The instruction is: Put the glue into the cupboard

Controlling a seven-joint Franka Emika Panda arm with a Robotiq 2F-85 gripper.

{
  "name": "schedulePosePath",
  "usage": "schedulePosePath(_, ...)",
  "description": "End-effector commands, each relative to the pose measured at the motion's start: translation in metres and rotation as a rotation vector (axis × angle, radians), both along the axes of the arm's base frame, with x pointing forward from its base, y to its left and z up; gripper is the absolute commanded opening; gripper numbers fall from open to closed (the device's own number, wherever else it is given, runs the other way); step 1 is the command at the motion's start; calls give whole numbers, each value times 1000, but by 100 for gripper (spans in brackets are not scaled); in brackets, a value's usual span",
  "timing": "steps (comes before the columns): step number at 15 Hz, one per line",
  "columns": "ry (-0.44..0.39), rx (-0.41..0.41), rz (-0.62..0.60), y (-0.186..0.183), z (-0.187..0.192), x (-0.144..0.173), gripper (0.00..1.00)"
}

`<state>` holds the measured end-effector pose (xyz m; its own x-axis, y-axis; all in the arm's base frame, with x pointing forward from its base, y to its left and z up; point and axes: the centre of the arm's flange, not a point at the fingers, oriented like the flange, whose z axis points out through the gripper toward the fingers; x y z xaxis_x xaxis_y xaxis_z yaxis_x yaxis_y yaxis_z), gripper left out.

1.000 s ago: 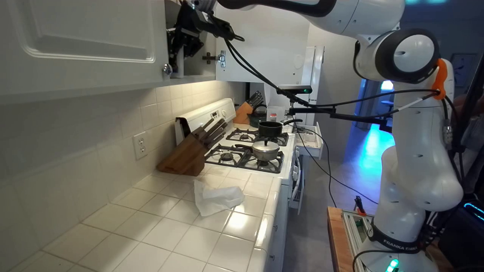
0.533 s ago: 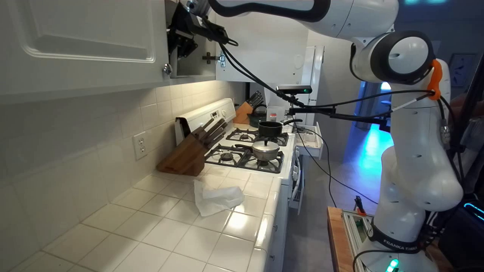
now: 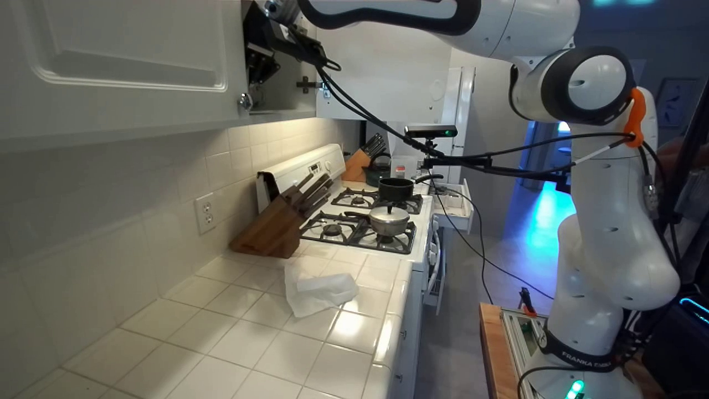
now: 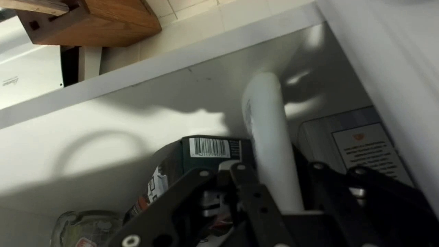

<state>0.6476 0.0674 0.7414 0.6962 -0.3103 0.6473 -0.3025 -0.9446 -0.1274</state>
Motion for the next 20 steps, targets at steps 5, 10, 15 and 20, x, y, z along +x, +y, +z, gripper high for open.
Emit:
schedulePosePath(5, 7, -4, -24, 19, -7, 2, 58)
schedulePosePath(10, -10, -18, -73, 21, -4, -5, 95)
schedulePosePath(15, -19, -29, -138, 22, -3, -14, 100)
schedulePosePath(20, -15, 4, -194, 21, -6, -27, 100)
